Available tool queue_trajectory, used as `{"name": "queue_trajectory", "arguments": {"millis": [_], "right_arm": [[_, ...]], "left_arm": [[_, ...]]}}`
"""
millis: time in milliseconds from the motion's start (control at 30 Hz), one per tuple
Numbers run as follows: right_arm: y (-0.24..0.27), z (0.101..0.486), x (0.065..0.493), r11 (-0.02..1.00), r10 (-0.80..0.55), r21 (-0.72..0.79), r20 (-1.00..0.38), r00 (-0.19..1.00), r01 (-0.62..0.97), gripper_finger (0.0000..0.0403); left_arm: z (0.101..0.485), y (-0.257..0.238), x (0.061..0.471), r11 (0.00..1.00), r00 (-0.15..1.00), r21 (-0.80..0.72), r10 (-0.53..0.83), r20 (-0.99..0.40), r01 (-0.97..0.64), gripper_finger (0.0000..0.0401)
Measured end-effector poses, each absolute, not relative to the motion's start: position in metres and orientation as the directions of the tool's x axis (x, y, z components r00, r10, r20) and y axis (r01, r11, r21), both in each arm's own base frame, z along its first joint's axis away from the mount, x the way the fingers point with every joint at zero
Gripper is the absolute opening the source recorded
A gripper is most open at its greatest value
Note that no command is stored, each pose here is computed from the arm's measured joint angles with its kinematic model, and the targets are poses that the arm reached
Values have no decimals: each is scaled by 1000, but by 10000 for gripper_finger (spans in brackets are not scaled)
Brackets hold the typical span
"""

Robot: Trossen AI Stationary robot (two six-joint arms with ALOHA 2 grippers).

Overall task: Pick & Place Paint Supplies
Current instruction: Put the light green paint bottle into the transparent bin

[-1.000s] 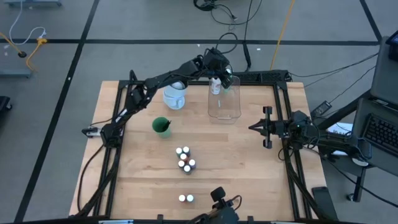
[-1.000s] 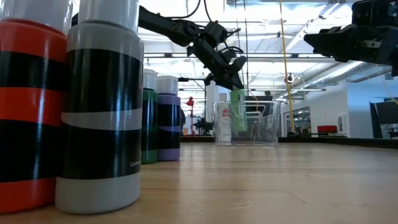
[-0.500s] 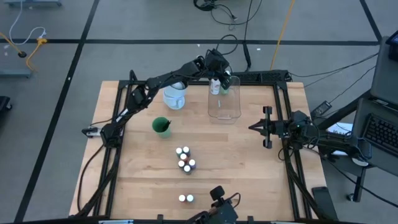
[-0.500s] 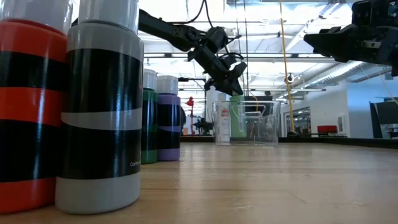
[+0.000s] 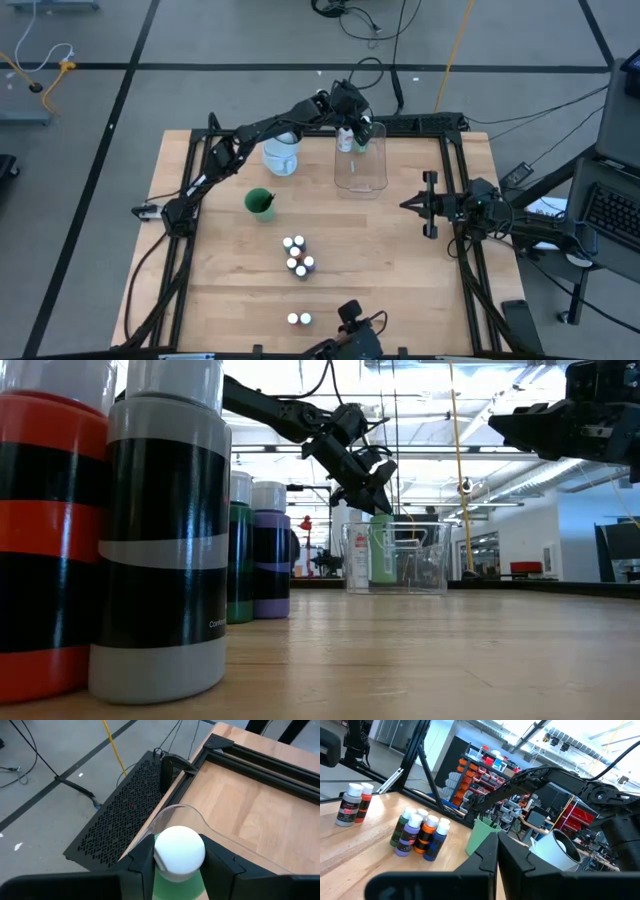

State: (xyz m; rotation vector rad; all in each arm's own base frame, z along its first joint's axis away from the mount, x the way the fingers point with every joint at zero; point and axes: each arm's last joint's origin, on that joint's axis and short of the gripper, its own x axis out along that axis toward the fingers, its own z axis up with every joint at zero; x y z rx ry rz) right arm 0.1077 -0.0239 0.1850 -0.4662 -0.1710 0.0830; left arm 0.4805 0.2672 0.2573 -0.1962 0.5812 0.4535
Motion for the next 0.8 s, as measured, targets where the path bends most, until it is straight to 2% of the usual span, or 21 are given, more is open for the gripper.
{"name": "queue_trajectory", "arguments": {"millis": [367,633,800], "right_arm": [[-24,184,108,891,118,-452,140,983,-42,4],[-24,184,108,891,118,-452,140,983,-43,4],[-24,184,108,891,118,-453,140,983,-43,4]], "left_arm": [[256,263,482,897,735,-9,356,-577,-442,128],[256,260,484,887,718,20,387,-578,-462,192],[266,257,483,896,730,51,391,-560,-441,214]]}}
